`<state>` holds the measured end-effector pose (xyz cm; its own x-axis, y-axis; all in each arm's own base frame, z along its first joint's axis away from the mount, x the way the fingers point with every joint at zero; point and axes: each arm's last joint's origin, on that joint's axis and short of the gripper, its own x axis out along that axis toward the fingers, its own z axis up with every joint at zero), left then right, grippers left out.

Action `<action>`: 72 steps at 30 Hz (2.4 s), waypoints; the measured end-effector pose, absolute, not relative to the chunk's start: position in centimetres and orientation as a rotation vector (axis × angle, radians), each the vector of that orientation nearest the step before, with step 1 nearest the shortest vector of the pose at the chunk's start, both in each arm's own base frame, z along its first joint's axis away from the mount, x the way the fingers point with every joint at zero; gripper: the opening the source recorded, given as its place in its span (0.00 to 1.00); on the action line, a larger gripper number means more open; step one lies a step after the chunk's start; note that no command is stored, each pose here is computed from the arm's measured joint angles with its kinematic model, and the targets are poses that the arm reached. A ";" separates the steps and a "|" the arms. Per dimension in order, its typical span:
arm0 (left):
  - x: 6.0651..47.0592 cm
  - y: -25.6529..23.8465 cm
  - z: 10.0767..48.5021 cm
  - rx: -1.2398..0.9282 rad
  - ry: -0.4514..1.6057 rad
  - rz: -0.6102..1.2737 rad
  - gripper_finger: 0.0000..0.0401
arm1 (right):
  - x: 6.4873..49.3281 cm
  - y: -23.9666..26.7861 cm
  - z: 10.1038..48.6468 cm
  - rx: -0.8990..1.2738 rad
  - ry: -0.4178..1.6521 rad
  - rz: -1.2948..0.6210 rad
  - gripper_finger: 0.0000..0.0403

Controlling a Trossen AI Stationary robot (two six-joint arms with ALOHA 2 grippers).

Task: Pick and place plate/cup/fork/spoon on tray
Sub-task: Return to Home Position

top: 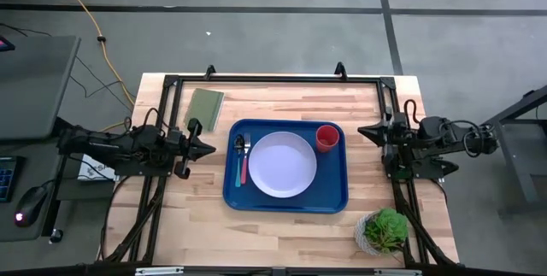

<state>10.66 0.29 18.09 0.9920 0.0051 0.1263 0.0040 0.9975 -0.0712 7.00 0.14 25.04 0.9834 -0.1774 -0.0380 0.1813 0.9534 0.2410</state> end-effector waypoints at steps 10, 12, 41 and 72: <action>10.7 0.3 18.0 -0.072 -0.121 0.001 0.00 | 8.0 0.8 22.7 0.133 -0.182 0.007 0.00; 10.7 0.3 18.0 -0.072 -0.122 0.001 0.00 | 8.0 0.7 22.6 0.109 -0.179 0.000 0.00; 10.7 0.3 18.0 -0.072 -0.122 0.001 0.00 | 9.6 0.6 18.2 0.078 -0.164 0.017 0.00; 10.7 0.3 18.1 -0.072 -0.122 0.001 0.00 | 9.7 0.9 16.7 0.071 -0.004 0.085 0.00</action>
